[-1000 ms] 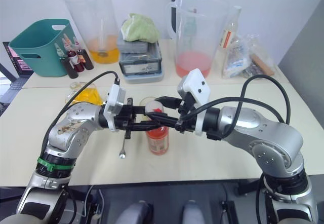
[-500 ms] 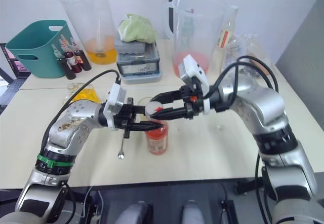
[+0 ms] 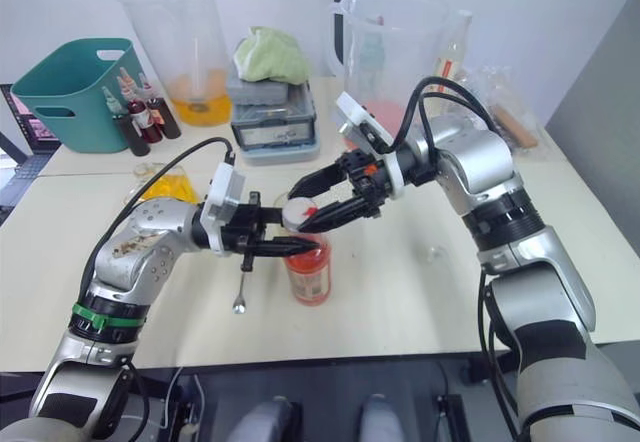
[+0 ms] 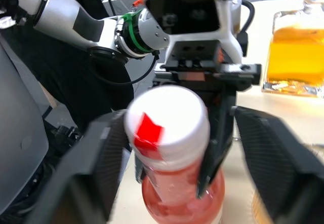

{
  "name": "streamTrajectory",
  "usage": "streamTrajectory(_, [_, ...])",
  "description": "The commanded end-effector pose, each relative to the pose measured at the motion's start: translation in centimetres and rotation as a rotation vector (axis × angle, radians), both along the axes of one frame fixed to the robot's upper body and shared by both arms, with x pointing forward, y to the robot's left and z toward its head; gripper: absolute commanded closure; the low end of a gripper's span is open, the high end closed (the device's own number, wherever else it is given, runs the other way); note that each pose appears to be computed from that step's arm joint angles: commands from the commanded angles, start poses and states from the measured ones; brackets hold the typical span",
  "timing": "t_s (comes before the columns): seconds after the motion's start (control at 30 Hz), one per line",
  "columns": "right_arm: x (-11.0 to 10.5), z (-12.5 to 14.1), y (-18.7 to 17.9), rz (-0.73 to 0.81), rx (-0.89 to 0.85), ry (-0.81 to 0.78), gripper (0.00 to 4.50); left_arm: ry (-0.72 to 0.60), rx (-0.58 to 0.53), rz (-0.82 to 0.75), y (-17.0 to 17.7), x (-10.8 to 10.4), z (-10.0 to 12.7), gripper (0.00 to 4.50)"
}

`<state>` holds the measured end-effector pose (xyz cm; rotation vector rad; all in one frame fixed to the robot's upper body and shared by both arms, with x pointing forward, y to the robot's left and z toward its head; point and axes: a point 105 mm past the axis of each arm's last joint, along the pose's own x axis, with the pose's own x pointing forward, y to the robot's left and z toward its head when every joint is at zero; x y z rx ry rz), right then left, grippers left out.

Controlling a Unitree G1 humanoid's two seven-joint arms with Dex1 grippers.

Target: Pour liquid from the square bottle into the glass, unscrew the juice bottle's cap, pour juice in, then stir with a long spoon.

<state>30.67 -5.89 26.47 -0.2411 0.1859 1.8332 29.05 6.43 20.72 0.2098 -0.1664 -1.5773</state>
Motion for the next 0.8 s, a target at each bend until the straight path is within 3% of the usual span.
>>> streamTrajectory(0.03, [-1.9,3.2,-0.5,0.012,0.123,-0.039,0.03,-0.022,0.009,-0.022,-0.2,-0.4,0.2,3.05])
streamTrajectory(0.2, [-5.3,4.3,-0.7,-0.121,0.255,-0.087,0.03,-0.021,0.007,-0.023,-0.3,-0.5,0.0,3.05])
streamTrajectory(0.27, [-4.7,3.6,-0.6,-0.340,0.248,-0.149,0.03,-0.020,0.004,-0.020,-0.4,-0.6,0.1,3.05])
streamTrajectory(0.37, [-4.6,3.3,-0.6,-0.448,0.252,-0.165,0.03,-0.019,0.003,-0.019,-0.4,-0.6,0.1,3.05])
streamTrajectory(0.47, [-5.4,0.6,-0.9,-0.648,0.188,-0.198,0.03,-0.011,-0.001,-0.015,-0.3,-0.5,0.1,3.05])
streamTrajectory(0.67, [-6.6,-0.8,-0.3,-0.715,0.180,-0.175,0.03,0.002,0.002,-0.028,-0.5,-0.5,0.1,3.05])
streamTrajectory(0.8, [-6.2,-1.2,-0.1,-0.782,0.175,-0.179,0.03,0.005,0.005,-0.036,-0.6,-0.4,-0.1,3.05])
